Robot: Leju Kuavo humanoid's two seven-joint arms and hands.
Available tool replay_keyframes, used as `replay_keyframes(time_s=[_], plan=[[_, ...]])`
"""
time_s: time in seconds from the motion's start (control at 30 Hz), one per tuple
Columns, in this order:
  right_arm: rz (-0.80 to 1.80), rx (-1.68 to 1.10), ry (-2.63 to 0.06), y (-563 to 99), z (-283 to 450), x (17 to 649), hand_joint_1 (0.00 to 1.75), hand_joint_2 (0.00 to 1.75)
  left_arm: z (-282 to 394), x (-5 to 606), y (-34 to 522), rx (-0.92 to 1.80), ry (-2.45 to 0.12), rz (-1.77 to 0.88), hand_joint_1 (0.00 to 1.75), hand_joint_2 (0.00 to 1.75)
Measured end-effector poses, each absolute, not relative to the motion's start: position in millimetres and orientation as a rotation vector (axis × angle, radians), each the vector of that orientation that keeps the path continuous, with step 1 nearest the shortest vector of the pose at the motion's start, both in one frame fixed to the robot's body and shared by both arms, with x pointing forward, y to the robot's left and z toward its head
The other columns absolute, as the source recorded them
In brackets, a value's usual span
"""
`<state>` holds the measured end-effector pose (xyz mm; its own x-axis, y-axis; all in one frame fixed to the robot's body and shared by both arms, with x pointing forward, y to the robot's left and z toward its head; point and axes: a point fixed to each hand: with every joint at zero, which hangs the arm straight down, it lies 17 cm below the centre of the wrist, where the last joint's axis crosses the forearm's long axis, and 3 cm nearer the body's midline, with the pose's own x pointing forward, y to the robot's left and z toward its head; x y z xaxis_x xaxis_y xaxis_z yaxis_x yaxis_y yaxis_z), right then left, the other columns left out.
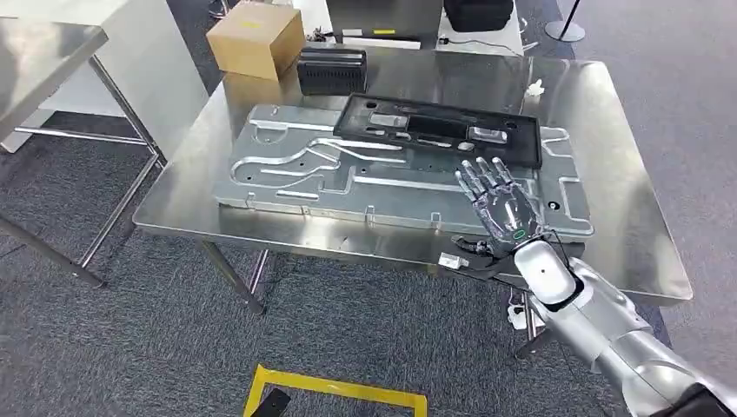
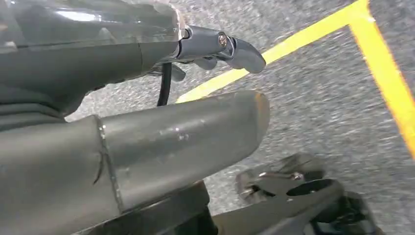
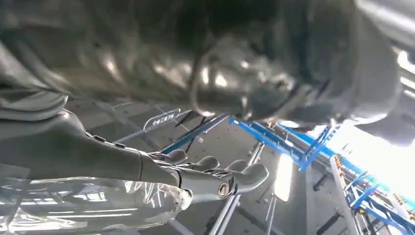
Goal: Take the parts from the cabinet and place them on the table.
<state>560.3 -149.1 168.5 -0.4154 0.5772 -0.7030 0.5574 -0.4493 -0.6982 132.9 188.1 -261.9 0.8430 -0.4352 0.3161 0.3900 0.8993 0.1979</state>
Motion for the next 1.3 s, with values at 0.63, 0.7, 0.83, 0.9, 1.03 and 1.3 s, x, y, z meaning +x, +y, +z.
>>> replay_keyframes(time_s=[0.63,0.7,0.83,0.9,1.03,1.3], plan=[[1.993,-1.653,-1.655,-154,155,552,0.00,0.00,-261,133,186,0.132,-0.364,-0.443,0.00,0.00],[1.890,-1.627,-1.688,-154,154,546,0.00,0.00,-261,133,185,0.135,-0.365,-0.436,0.00,0.00],[1.620,-1.444,-1.702,-162,115,520,0.00,0.00,-262,130,187,0.143,-0.358,-0.405,0.00,0.00],[1.535,-1.368,-1.659,-168,91,508,0.00,0.00,-263,123,189,0.145,-0.347,-0.392,0.00,0.00],[1.358,-1.177,-1.562,-187,41,483,0.00,0.00,-264,121,193,0.153,-0.342,-0.368,0.00,0.00],[0.847,-0.776,-1.114,-278,-104,398,0.00,0.00,-266,116,199,0.167,-0.329,-0.310,0.00,0.00]])
